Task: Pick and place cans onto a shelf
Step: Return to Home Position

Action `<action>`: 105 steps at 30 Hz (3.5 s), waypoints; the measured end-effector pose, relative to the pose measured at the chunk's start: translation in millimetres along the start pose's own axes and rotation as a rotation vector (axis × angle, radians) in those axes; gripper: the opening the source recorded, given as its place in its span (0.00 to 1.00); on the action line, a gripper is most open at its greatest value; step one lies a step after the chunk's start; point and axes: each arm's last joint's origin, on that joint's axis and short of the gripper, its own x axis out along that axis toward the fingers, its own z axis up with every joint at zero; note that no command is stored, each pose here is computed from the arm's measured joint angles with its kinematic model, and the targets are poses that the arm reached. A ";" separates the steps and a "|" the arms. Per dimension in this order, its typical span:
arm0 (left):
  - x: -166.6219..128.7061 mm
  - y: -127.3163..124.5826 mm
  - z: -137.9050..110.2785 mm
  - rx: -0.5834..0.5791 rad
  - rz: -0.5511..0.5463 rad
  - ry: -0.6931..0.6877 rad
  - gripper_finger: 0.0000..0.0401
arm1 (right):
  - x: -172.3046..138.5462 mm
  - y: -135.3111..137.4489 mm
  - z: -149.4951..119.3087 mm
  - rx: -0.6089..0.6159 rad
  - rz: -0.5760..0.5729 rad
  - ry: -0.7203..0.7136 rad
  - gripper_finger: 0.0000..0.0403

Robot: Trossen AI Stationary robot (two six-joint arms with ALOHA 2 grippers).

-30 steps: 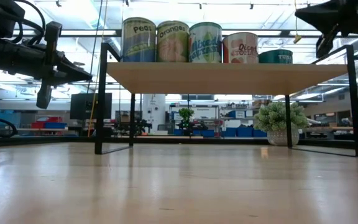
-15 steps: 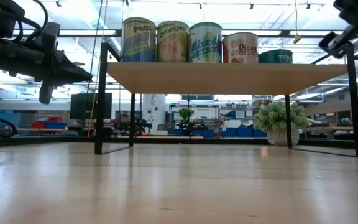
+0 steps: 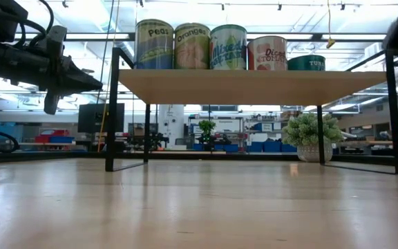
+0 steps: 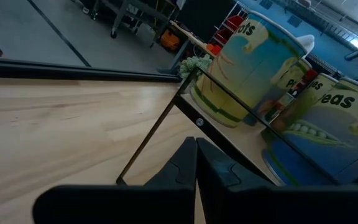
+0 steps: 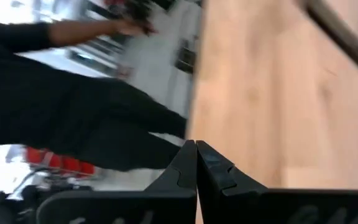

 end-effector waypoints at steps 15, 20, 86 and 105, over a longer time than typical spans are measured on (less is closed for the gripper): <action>0.0 0.2 -0.2 -0.007 0.002 0.000 0.03 | -2.1 -9.5 4.9 -0.179 -0.293 -0.213 0.01; 0.0 0.2 -0.2 0.025 0.001 -0.001 0.03 | -3.2 -11.3 6.7 -0.014 -0.340 -0.306 0.04; -0.2 -4.5 6.0 0.134 -0.039 -0.063 0.03 | -2.9 -10.3 7.1 -0.055 -0.326 -0.292 0.07; -0.3 -4.6 6.2 0.134 -0.040 -0.064 0.03 | -2.9 -10.3 7.0 -0.056 -0.326 -0.292 0.07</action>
